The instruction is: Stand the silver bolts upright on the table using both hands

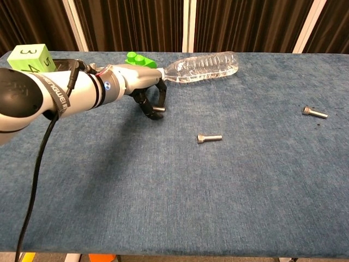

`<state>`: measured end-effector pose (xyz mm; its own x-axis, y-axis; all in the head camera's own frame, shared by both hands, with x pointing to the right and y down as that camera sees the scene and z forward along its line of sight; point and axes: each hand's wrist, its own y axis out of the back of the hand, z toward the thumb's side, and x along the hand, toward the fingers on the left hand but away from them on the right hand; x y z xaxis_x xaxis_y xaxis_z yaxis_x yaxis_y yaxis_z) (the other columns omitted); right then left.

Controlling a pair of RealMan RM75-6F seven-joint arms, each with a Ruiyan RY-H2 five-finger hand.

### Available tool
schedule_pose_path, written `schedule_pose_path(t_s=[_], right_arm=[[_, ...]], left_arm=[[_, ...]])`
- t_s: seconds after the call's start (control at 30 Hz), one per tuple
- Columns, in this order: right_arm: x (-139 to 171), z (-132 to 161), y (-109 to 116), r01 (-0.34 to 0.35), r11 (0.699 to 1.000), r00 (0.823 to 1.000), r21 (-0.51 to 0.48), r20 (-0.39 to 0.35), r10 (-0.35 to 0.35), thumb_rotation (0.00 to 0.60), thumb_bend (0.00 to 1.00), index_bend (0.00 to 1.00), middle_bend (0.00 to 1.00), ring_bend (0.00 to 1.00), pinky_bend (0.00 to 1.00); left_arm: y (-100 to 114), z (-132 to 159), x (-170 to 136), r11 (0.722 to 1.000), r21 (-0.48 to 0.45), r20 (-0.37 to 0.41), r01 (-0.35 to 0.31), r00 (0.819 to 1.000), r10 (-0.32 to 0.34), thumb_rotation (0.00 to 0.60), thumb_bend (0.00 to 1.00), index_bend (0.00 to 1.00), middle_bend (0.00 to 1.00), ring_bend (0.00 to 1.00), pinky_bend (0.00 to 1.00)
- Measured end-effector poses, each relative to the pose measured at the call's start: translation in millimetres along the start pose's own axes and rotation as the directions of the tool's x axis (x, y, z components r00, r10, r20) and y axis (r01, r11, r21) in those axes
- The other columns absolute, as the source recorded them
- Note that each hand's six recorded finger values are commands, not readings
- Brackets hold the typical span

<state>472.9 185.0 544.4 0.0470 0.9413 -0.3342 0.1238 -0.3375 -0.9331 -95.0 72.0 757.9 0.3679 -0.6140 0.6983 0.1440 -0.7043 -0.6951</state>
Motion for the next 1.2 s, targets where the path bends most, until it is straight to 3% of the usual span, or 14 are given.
schedule_pose_path(t_s=[0.2, 0.6, 0.9, 1.2], right_arm=[[0.7, -1.0, -1.0, -0.001, 1.000, 1.000, -0.001, 0.003, 0.001, 0.600, 0.10, 0.06, 0.18, 0.00, 0.00], [0.4, -3.0, -1.8, -0.003, 1.000, 1.000, -0.006, 0.009, 0.003, 0.600, 0.10, 0.07, 0.18, 0.00, 0.00], [1.0, -4.2, -0.6, 0.002, 1.000, 1.000, -0.008, 0.014, -0.002, 0.600, 0.10, 0.07, 0.18, 0.00, 0.00], [0.4, -2.9, -0.1, 0.007, 1.000, 1.000, -0.012, 0.010, -0.007, 0.600, 0.10, 0.07, 0.18, 0.00, 0.00]], left_arm=[[-0.2, 3.4, -0.5, 1.000, -0.004, 0.006, -0.003, 1.000, 0.003, 0.476, 0.30, 0.48, 0.17, 0.04, 0.00], [-4.6, -0.4, 3.8, 1.000, -0.004, -0.009, -0.019, 1.000, 0.019, 0.580, 0.34, 0.52, 0.17, 0.04, 0.00], [-6.7, 1.2, 4.5, 1.000, -0.018, -0.006, -0.019, 1.000, 0.019, 0.582, 0.37, 0.53, 0.18, 0.04, 0.00], [8.9, -1.1, -2.2, 0.994, -0.094, 0.010, -0.051, 0.999, 0.052, 0.581, 0.38, 0.53, 0.18, 0.04, 0.00]])
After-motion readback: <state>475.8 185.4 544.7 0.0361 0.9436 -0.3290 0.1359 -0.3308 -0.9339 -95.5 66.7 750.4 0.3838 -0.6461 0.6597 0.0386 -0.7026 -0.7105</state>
